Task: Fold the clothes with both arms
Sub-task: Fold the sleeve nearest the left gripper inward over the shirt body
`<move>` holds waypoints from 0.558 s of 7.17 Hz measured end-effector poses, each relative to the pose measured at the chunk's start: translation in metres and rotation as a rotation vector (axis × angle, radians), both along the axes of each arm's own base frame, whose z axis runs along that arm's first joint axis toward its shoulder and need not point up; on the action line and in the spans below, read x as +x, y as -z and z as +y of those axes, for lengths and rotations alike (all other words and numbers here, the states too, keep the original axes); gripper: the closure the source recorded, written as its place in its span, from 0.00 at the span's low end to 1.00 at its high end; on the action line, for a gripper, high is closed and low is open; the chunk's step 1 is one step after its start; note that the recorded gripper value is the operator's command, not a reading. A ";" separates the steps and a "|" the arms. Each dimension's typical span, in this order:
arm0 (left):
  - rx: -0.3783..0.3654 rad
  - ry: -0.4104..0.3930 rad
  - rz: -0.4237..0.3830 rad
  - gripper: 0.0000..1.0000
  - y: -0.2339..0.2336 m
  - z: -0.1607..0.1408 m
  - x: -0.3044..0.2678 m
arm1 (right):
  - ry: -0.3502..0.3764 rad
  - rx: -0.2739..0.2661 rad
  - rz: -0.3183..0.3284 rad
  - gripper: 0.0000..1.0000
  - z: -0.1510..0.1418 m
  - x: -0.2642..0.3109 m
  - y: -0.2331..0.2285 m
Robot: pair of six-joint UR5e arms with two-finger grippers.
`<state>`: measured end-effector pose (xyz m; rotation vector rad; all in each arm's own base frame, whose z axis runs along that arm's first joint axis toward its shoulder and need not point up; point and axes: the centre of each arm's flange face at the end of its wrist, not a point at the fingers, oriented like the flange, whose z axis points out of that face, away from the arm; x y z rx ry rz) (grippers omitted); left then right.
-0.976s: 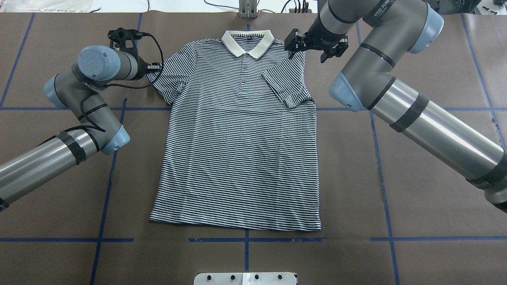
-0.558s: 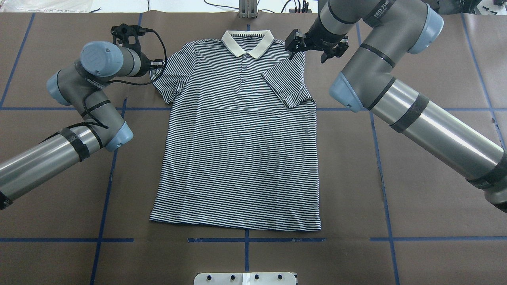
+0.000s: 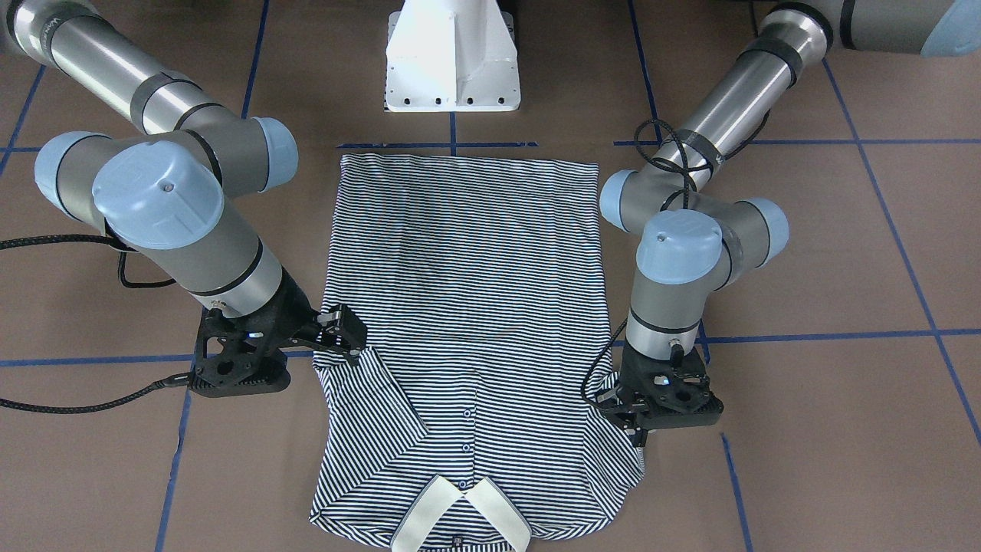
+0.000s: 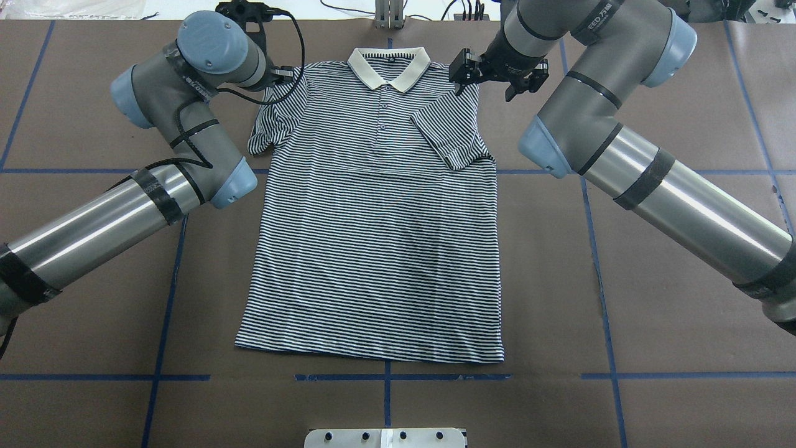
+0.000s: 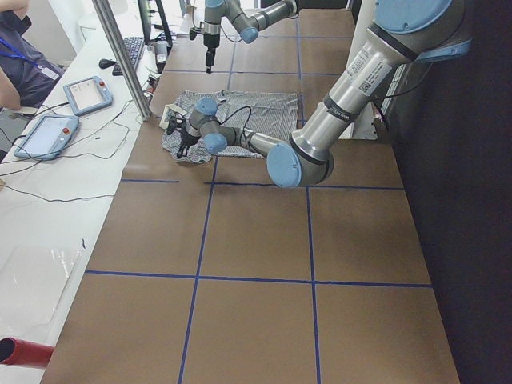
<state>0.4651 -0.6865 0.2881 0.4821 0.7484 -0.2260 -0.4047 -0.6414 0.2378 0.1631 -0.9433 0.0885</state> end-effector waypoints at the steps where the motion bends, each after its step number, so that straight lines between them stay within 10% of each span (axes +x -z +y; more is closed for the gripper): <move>1: -0.019 0.002 0.020 1.00 0.022 0.002 0.008 | 0.003 0.001 0.003 0.00 0.000 0.000 -0.003; 4: -0.095 0.033 0.074 1.00 0.054 0.003 0.055 | 0.003 0.003 0.001 0.00 0.002 0.001 -0.004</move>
